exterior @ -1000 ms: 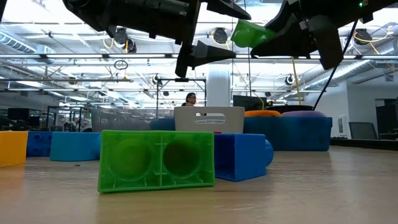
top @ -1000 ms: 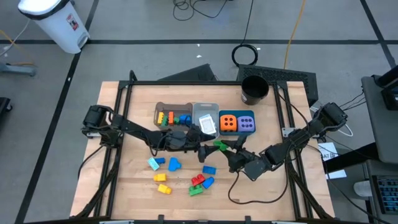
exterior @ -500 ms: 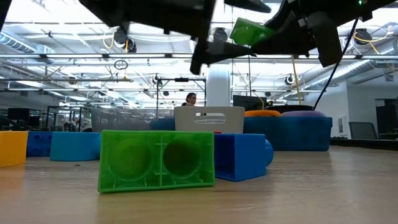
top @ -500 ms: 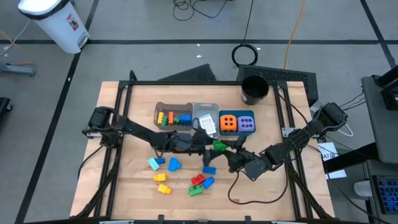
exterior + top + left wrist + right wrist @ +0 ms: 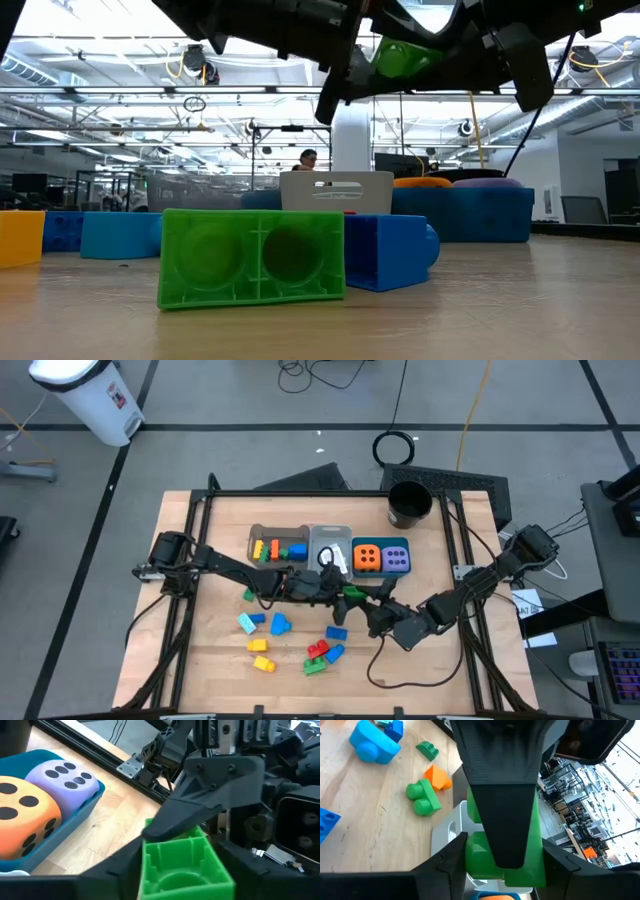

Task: Pick & Place Toys
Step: Put the green game piece into the black bin

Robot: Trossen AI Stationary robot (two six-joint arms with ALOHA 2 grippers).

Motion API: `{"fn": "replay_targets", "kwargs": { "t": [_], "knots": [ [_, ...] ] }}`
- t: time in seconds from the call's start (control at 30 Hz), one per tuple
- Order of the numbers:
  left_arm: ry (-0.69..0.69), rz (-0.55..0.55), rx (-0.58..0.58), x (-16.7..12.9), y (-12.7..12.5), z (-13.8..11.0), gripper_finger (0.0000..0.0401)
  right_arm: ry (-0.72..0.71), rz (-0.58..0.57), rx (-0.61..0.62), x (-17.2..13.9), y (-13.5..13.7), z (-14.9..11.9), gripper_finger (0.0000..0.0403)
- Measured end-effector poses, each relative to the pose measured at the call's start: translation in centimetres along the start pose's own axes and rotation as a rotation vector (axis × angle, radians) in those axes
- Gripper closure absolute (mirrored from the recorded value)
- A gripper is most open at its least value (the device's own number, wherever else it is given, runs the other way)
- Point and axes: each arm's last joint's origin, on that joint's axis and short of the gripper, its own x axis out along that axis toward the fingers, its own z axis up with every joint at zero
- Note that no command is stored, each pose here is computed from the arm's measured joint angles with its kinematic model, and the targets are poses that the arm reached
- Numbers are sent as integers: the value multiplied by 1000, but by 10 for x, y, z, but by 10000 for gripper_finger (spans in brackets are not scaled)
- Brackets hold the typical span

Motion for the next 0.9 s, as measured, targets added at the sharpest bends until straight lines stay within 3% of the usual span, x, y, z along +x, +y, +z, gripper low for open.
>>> {"fn": "replay_targets", "kwargs": {
  "t": [0.17, 0.37, 0.53, 0.9],
  "knots": [
    [6, 12, 1, 0, 3, 0, 259, -2, 10, 8, 0, 0, 0, 227],
    [15, 17, 48, -3, 2, 4, 259, -1, 19, 163, -1, 0, 0, 157],
    [-14, 38, 70, -19, 2, 12, 259, -23, 34, 207, -10, -4, 3, 117],
    [-169, 272, 20, -100, 39, 6, 259, -51, 49, 267, -30, -17, 7, 119]
  ]
}}
